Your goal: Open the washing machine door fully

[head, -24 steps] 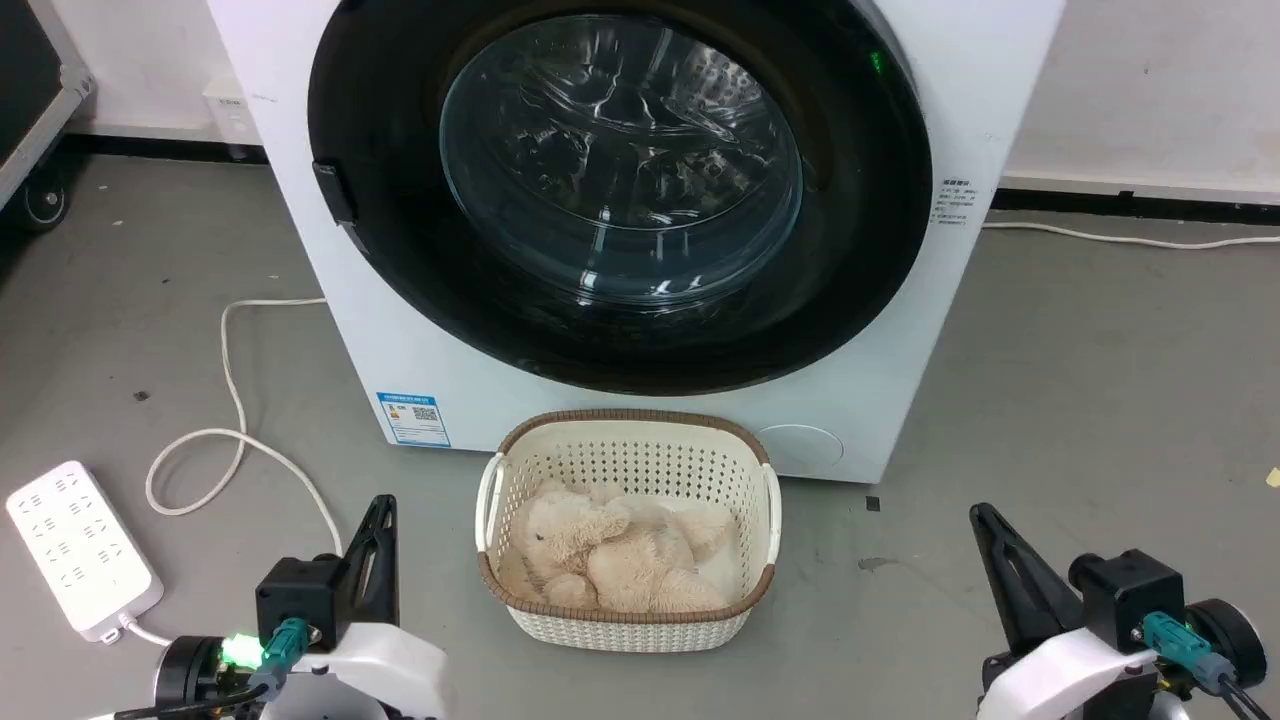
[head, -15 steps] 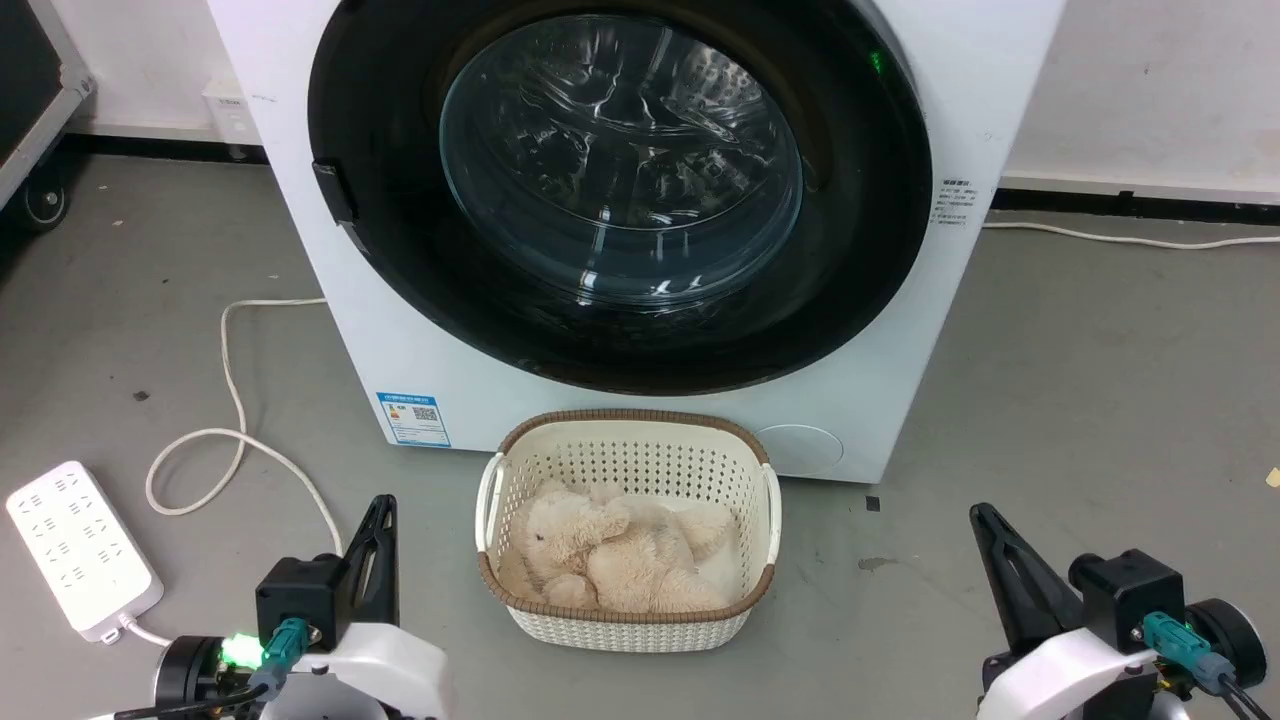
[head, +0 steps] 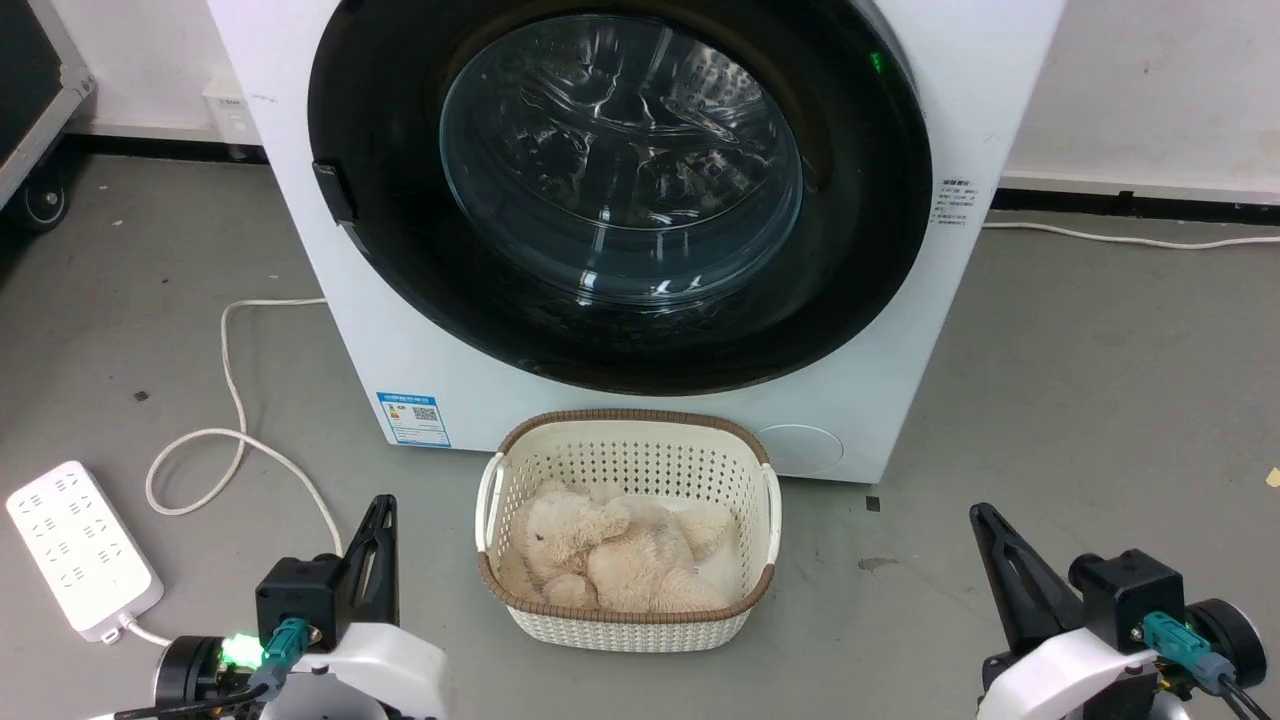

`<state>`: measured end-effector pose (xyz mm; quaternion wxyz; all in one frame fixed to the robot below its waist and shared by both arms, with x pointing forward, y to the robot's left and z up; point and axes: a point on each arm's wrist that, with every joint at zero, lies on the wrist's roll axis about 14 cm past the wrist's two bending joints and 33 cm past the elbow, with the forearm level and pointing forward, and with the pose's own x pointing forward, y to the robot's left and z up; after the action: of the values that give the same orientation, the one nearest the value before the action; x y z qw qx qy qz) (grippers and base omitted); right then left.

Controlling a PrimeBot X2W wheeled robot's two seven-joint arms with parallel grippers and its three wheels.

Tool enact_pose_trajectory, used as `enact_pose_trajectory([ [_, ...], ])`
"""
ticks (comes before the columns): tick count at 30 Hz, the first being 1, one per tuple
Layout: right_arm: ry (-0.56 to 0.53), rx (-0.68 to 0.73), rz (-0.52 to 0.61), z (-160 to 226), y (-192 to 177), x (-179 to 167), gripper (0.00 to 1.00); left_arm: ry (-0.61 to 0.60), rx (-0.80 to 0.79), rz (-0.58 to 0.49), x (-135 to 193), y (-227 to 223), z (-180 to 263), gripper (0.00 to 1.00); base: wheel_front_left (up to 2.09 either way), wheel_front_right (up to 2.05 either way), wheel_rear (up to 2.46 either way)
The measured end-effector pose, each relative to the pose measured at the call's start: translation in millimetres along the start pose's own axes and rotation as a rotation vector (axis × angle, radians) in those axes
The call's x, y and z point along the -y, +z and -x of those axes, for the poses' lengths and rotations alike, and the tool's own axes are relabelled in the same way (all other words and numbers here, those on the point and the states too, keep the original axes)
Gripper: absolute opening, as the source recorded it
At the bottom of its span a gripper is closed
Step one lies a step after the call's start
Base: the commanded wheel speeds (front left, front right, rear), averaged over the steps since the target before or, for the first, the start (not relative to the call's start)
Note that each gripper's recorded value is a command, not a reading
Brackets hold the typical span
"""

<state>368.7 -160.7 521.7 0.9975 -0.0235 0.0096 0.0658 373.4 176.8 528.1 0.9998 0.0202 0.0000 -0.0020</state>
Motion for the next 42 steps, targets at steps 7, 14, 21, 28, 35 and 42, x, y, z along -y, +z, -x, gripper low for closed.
enact_pose_trajectory([
  [7,0.000,0.000,0.000,0.0,0.0,0.0,0.00,0.000,0.000,0.000,0.0,0.0,0.0,0.00,0.00,0.00,0.00],
  [14,0.000,0.000,0.000,0.0,0.0,0.0,0.00,0.000,0.000,0.000,0.0,0.0,0.0,0.00,0.00,0.00,0.00],
  [21,0.000,0.000,0.000,0.0,0.0,0.0,0.00,0.000,0.000,0.000,0.0,0.0,0.0,0.00,0.00,0.00,0.00],
  [28,0.000,0.000,0.000,0.0,0.0,-0.1,0.00,0.000,0.000,0.000,0.0,0.0,0.0,0.00,0.00,0.00,0.00],
  [35,0.000,0.000,0.000,0.0,0.0,0.0,0.00,0.000,0.000,0.000,0.0,0.0,0.0,0.00,0.00,0.00,0.00],
  [42,0.000,0.000,0.000,0.0,0.0,0.0,0.00,0.000,0.000,0.000,0.0,0.0,0.0,0.00,0.00,0.00,0.00],
])
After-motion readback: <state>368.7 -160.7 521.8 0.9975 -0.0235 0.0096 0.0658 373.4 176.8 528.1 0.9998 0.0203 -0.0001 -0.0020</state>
